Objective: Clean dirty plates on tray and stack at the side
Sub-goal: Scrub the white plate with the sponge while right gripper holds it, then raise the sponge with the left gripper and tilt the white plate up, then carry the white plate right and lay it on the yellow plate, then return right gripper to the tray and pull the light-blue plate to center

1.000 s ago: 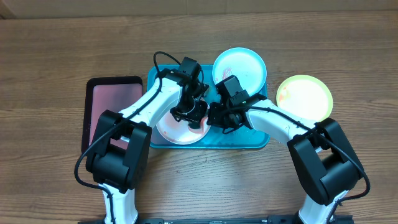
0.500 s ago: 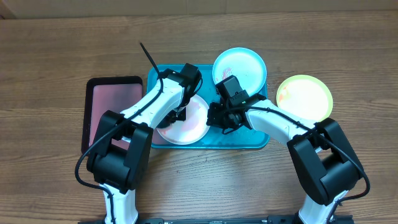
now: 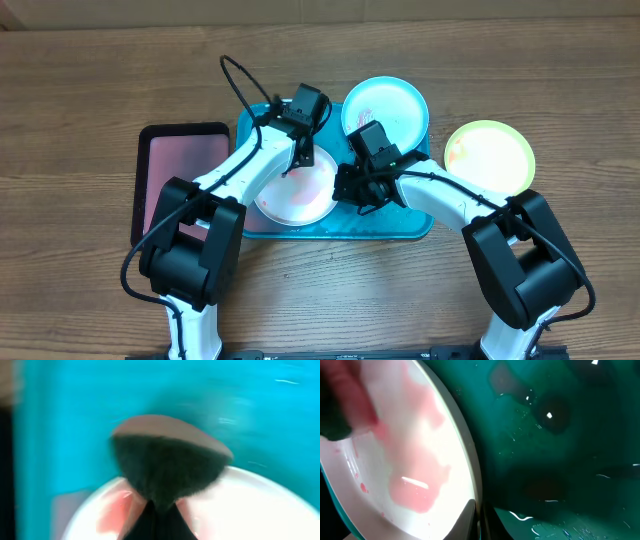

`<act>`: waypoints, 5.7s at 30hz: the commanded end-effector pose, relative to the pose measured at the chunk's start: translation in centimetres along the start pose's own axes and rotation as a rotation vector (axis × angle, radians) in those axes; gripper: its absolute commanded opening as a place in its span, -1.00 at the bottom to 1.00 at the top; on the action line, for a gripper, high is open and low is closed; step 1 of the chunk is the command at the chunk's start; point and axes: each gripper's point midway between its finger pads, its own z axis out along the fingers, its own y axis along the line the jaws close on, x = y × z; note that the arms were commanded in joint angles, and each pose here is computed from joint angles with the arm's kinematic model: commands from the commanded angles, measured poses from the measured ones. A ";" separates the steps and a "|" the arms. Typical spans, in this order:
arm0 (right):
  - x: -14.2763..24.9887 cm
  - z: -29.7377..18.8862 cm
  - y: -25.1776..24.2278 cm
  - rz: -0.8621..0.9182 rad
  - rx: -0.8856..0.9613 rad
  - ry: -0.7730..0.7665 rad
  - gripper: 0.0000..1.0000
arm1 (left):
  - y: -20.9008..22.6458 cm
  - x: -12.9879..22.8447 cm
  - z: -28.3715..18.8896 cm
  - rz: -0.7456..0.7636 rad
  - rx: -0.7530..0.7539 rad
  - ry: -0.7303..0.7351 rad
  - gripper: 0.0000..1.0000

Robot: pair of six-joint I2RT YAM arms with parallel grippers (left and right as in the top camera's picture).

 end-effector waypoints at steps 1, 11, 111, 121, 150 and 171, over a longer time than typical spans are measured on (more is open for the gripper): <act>0.2 0.5 -0.4 -0.014 0.016 0.011 -0.93 | -5.5 2.1 -0.5 0.196 0.318 0.094 -0.91; 0.5 0.5 -0.4 -0.013 0.014 0.029 -0.93 | -6.1 0.6 -3.3 0.175 0.505 0.139 -0.92; 4.3 -15.7 5.0 -0.574 0.626 -0.538 -0.93 | 2.3 -3.3 -4.8 -0.068 0.307 0.177 -0.91; 3.7 -13.4 2.1 -0.276 0.310 -0.158 -0.93 | 2.3 -3.3 -4.8 -0.068 0.307 0.178 -0.92; -5.7 -21.2 -31.9 0.714 0.401 -0.261 -0.93 | 2.3 -3.4 -4.8 -0.068 0.307 0.176 -0.92; -13.4 -23.0 -21.1 0.419 0.157 -0.282 -0.17 | 1.6 -3.3 -4.9 -0.041 0.286 0.162 -0.91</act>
